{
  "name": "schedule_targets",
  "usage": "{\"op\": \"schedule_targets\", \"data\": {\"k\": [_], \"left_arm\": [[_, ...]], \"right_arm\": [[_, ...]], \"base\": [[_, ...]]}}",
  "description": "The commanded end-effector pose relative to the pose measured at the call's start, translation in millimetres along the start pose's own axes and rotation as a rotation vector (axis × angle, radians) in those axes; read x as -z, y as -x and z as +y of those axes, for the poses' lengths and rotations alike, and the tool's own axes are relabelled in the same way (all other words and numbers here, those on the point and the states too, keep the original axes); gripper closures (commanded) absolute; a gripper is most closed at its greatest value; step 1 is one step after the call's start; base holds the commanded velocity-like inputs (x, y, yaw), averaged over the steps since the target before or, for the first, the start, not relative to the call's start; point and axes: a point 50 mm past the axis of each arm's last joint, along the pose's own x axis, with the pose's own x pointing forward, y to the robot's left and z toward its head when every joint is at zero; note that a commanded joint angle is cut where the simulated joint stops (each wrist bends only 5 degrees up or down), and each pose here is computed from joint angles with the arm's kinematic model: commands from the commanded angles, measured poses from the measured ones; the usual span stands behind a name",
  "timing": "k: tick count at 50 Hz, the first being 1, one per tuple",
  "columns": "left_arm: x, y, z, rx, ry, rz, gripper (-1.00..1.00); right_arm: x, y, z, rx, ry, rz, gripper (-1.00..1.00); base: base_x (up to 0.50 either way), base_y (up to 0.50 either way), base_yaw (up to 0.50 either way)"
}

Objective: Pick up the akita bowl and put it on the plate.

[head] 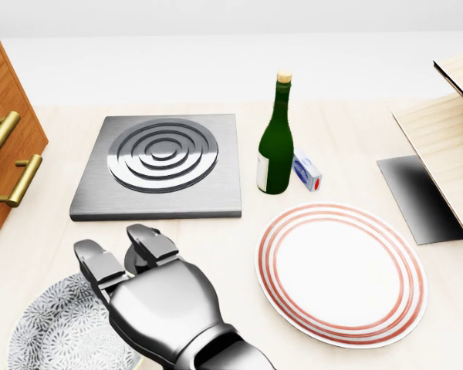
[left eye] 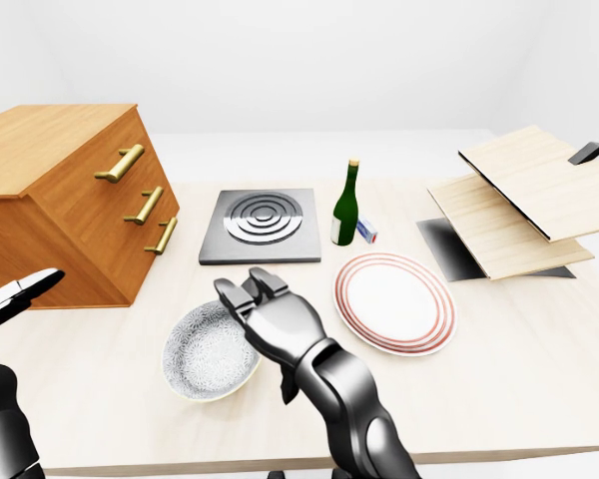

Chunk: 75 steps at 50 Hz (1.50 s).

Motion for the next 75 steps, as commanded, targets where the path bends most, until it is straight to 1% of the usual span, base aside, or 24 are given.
{"op": "schedule_targets", "data": {"k": [1, 5, 14, 19, 34, 40, 52, 62, 64, 75], "left_arm": [[3.7, -0.2, -0.8, 0.002, -0.001, 0.015, -1.0], [4.6, -0.3, -0.9, 0.002, -0.001, 0.018, -1.0], [1.8, 0.2, -0.6, 0.005, 0.001, 0.008, -1.0], [4.7, -0.3, -2.3, 0.006, 0.0, 0.019, -1.0], [-1.4, -0.2, -2.2, 0.009, 0.005, -0.006, -1.0], [0.3, 0.0, -2.1, 0.009, 0.004, 0.001, -1.0], [2.4, 0.1, -2.3, 0.009, 0.004, 0.009, -1.0], [2.0, 0.8, -1.0, 0.008, 0.005, 0.008, -1.0], [-2.0, 0.1, -1.7, 0.008, 0.008, -0.008, -1.0], [0.0, -0.4, -2.2, 0.007, 0.007, 0.0, -1.0]], "right_arm": [[-4.2, -5.4, -4.0, 0.01, 0.025, 0.008, -0.95], [-5.1, -7.6, -4.6, 0.009, 0.026, 0.008, -0.96], [-14.0, -12.7, 3.3, -0.03, 0.027, -0.016, -0.95], [-17.2, -14.5, 10.6, -0.063, 0.021, -0.03, -0.96], [-22.4, -19.7, 10.4, -0.071, 0.028, -0.043, -0.96], [-25.5, -23.2, 12.8, -0.088, 0.022, -0.054, -0.96], [-26.2, -28.8, 21.7, -0.136, 0.01, -0.061, -0.96], [-27.2, -30.3, 23.0, -0.144, 0.011, -0.062, -0.96], [-28.6, -30.5, 22.5, -0.142, 0.014, -0.065, -0.96], [-25.6, -34.4, 27.8, -0.159, 0.0, -0.061, -0.96]], "base": [[0.0, 0.0, 0.0], [0.0, 0.0, 0.0], [0.0, 0.0, 0.0], [0.0, 0.0, 0.0], [0.0, 0.0, 0.0], [0.0, 0.0, 0.0], [0.0, 0.0, 0.0], [0.0, 0.0, 0.0], [0.0, 0.0, 0.0], [0.0, 0.0, 0.0]]}}
